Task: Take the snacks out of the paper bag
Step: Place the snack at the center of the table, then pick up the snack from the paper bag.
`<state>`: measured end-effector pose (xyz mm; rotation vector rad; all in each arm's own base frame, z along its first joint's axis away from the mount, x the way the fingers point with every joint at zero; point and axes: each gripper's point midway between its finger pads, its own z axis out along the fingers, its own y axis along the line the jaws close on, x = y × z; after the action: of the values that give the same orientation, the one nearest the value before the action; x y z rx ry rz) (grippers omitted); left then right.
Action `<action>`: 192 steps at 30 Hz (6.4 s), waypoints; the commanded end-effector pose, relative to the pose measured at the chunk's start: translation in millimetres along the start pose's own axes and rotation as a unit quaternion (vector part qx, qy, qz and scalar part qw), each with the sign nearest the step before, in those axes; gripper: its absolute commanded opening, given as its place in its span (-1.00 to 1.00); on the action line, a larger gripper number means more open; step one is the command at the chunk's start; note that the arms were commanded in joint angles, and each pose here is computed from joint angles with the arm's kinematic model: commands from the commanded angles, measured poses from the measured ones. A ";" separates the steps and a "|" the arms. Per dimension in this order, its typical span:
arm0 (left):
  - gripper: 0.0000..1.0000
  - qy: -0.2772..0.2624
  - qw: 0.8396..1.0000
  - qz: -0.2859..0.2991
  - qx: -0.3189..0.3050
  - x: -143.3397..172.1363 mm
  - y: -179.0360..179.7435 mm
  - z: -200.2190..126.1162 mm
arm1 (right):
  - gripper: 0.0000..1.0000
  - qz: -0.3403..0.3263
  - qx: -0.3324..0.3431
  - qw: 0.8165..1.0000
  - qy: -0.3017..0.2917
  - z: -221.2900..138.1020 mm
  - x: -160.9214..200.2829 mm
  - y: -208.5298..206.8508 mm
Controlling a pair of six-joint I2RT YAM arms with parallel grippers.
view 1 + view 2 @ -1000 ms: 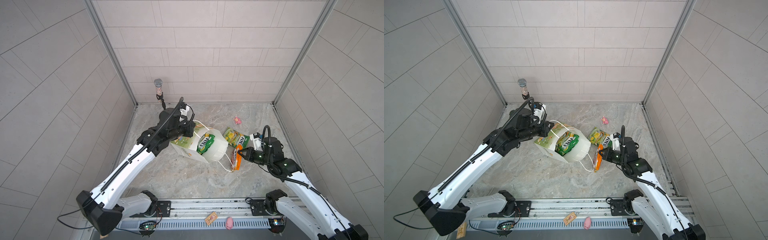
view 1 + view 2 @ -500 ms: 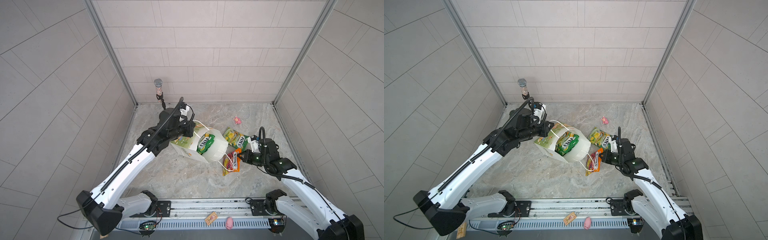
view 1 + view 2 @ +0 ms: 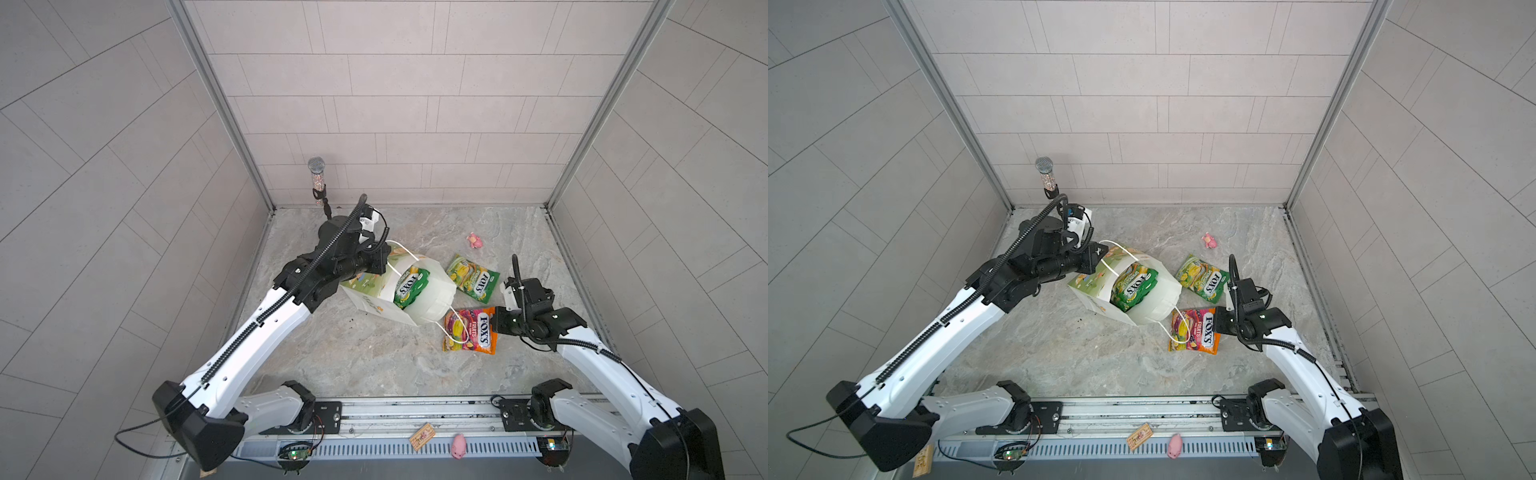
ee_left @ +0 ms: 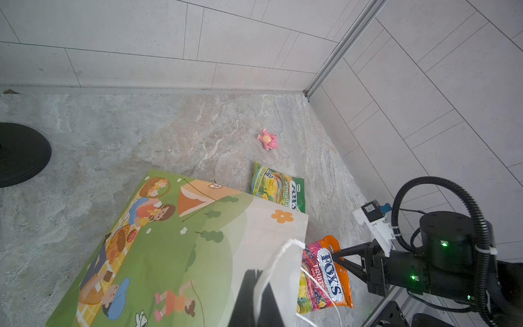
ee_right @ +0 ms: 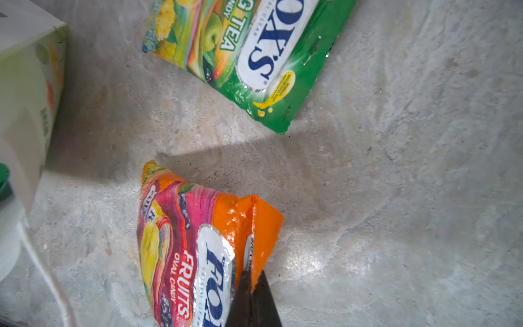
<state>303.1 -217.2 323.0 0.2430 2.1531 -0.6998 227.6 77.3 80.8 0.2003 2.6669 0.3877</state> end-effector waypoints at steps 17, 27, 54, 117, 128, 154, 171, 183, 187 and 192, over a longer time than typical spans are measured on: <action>-1.00 -0.011 1.000 0.005 0.008 -4.2 -4.0 -7.8 | 0.13 -0.006 0.109 0.993 -0.042 -7.7 -19.9 -34.6; -1.00 -0.009 1.000 0.006 0.016 -2.9 -6.3 -7.5 | 0.26 -0.010 -0.139 0.980 -0.142 -51.7 -56.5 57.8; -1.00 0.032 0.995 0.010 0.092 9.5 -35.0 -26.6 | -0.06 -0.147 -0.286 0.928 -0.189 -57.1 -22.6 227.0; -1.00 0.028 0.998 0.001 0.057 9.8 -20.3 -9.8 | -0.24 0.159 -0.167 0.959 -0.166 71.2 -38.1 230.6; -1.00 0.019 0.998 -0.011 0.052 7.3 -17.9 -3.8 | -0.17 0.185 -0.194 0.951 -0.152 89.7 -34.5 241.3; -1.00 0.023 0.999 0.008 0.029 11.0 -9.5 -9.5 | -1.00 0.119 -0.253 0.950 -0.141 63.6 -69.0 259.9; -1.00 0.047 0.998 0.019 0.028 22.4 -6.9 -4.7 | -0.72 0.083 -0.201 0.968 -0.127 56.5 -82.1 213.8; -1.00 0.044 0.996 0.011 0.080 10.5 -30.5 -14.5 | -0.79 0.096 -0.237 0.960 -0.110 69.3 -77.5 242.9; -1.00 0.042 0.996 0.011 0.084 8.1 -33.3 -19.6 | -0.95 0.092 -0.260 0.955 -0.113 63.7 -61.2 270.0; -1.00 0.046 0.996 0.017 0.074 10.6 -29.6 -22.4 | -0.98 0.074 -0.270 0.952 -0.124 51.1 -43.8 290.6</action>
<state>274.7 -233.7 330.5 0.3833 2.1838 -0.8531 312.6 346.9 123.7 0.2437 2.2666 1.0075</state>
